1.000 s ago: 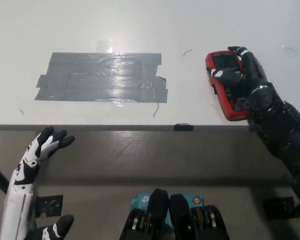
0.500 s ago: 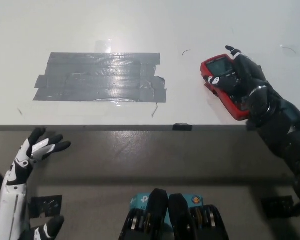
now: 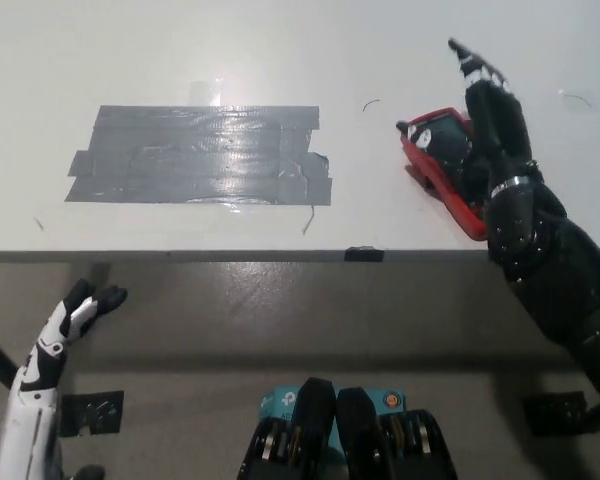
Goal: The robot first picks the multimeter with right hand and then unfolds the black stand on the back of it using left hand
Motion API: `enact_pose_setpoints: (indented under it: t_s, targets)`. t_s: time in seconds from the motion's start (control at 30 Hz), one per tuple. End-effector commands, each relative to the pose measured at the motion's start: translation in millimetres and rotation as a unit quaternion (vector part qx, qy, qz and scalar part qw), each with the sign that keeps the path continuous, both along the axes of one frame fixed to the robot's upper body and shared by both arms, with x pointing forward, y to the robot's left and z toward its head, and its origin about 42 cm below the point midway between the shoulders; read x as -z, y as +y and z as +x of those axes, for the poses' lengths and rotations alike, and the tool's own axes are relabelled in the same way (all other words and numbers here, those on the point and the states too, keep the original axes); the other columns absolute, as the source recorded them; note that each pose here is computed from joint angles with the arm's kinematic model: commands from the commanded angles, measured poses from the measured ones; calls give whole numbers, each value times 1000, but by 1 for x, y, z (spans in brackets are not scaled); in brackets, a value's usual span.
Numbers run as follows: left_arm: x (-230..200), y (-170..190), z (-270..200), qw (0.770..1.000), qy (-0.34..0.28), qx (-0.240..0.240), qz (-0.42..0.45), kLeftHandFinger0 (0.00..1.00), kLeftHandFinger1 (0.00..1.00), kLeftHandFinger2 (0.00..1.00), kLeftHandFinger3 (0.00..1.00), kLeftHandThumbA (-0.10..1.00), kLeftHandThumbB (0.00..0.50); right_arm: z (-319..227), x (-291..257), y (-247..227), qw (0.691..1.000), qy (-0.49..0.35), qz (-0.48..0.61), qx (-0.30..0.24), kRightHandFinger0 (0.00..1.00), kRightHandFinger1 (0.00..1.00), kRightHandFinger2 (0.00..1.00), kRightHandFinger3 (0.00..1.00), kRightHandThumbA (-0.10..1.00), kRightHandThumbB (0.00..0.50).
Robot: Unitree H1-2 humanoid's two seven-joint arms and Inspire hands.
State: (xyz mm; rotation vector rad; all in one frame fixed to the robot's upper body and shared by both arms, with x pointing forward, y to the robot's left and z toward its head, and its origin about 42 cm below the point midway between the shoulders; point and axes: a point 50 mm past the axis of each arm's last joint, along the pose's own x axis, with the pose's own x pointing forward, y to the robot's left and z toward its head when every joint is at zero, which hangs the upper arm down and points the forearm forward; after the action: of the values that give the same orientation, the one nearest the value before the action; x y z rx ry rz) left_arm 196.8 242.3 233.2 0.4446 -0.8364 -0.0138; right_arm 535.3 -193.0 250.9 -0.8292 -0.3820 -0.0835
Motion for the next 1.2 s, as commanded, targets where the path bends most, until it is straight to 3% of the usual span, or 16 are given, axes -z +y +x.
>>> enact_pose_setpoints:
  t_s: [0.0, 0.1, 0.27, 0.37, 0.43, 0.53, 0.67, 1.0, 1.07, 1.17]
  targets:
    - [0, -4, 8, 996, 75, 45, -2, 1000, 1000, 956, 1000, 1000, 249, -7, -103, -16, 981, -187, 23, 48, 1000, 1000, 1000, 1000, 904, 458]
    - [6, -4, 20, 992, 114, 50, -3, 1000, 1000, 1000, 1000, 1000, 237, -16, -125, -23, 975, -211, 33, 53, 1000, 1000, 1000, 1000, 975, 445]
    - [26, 3, 47, 982, 182, 41, 25, 1000, 1000, 1000, 1000, 1000, 255, -43, -148, -28, 966, -249, 33, 60, 1000, 1000, 1000, 1000, 1000, 487]
    - [34, 8, 66, 976, 210, 38, 33, 1000, 1000, 1000, 1000, 1000, 229, -56, -159, -29, 954, -293, 42, 54, 1000, 1000, 1000, 1000, 1000, 438]
    - [45, 11, 75, 969, 243, 40, 33, 1000, 1000, 1000, 1000, 1000, 208, -86, -159, -24, 947, -314, 69, 16, 1000, 1000, 1000, 1000, 956, 405]
    - [54, 8, 92, 961, 270, 51, 26, 1000, 1000, 1000, 1000, 1000, 208, -134, -153, -19, 942, -326, 77, -6, 1000, 1000, 1000, 1000, 940, 436]
    - [60, 8, 103, 957, 285, 48, 27, 1000, 1000, 1000, 1000, 1000, 213, -175, -131, -18, 932, -353, 74, -35, 1000, 1000, 1000, 1000, 932, 404]
    - [73, 14, 107, 953, 299, 40, 24, 1000, 1000, 1000, 1000, 1000, 189, -257, -60, -6, 953, -278, 103, -61, 1000, 1000, 1000, 1000, 1000, 424]
    - [78, 13, 105, 952, 303, 41, 25, 1000, 1000, 1000, 1000, 1000, 187, -264, -47, -6, 957, -263, 108, -60, 1000, 1000, 1000, 1000, 1000, 417]
    - [92, 16, 90, 948, 314, 38, 29, 1000, 1000, 1000, 1000, 1000, 176, -287, -12, -2, 969, -195, 135, -64, 1000, 1000, 1000, 1000, 933, 362]
